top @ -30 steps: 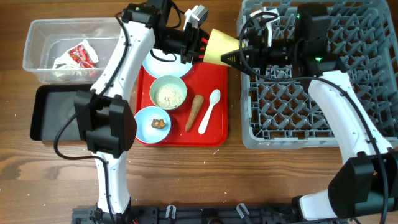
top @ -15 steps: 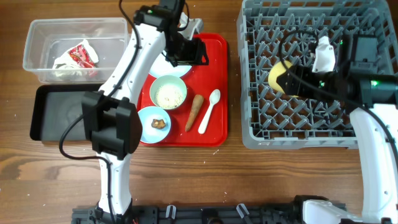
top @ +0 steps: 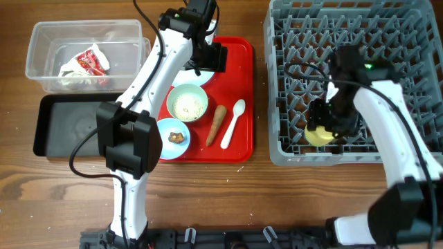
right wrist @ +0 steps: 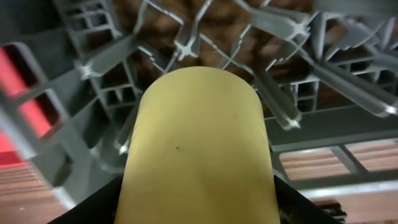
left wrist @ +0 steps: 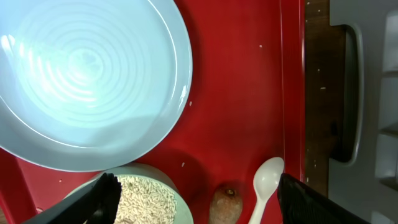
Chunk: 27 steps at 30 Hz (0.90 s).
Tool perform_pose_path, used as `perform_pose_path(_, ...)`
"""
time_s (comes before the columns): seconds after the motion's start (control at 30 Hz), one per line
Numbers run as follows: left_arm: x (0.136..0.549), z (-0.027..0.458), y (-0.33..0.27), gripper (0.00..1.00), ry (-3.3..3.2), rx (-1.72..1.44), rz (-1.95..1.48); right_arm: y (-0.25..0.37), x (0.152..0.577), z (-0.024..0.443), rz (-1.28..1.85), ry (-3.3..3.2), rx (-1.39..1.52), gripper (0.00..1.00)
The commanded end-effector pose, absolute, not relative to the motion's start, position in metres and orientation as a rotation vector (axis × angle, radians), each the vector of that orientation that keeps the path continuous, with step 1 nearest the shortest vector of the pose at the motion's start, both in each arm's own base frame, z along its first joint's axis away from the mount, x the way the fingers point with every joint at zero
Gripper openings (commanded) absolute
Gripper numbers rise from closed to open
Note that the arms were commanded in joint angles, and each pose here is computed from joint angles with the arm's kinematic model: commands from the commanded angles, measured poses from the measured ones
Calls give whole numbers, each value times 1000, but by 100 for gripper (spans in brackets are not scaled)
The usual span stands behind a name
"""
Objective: Sort waste into correct bins and load items into the dishwasher rack
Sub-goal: 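Lower the yellow cup into the dishwasher rack with the right gripper, then grasp the green rice bowl with the left gripper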
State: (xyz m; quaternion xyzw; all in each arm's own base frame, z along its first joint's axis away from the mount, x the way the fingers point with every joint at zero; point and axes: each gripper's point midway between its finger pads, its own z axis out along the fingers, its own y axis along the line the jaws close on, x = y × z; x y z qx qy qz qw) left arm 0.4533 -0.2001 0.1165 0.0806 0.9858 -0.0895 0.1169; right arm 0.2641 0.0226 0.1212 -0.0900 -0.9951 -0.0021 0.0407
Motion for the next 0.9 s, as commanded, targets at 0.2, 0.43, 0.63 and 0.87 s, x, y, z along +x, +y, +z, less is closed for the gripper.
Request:
perform_pose_path(0.2,455,129,-200,84,2854,225,-257,25,269,93,15,-2959,-278,100)
perform_pose_path(0.43,455,129,-200,85,2854,225,-257,38,308,140,-125,-3120,-282,100)
perform_pose_path(0.63,452,127,-198,83,2873,219,-247,92,359,241,-726,-3409,-38,100)
perform_pose_path(0.87,447,125,-166,84,2902,-140,-30,144,375,258,-924,-3458,210,95)
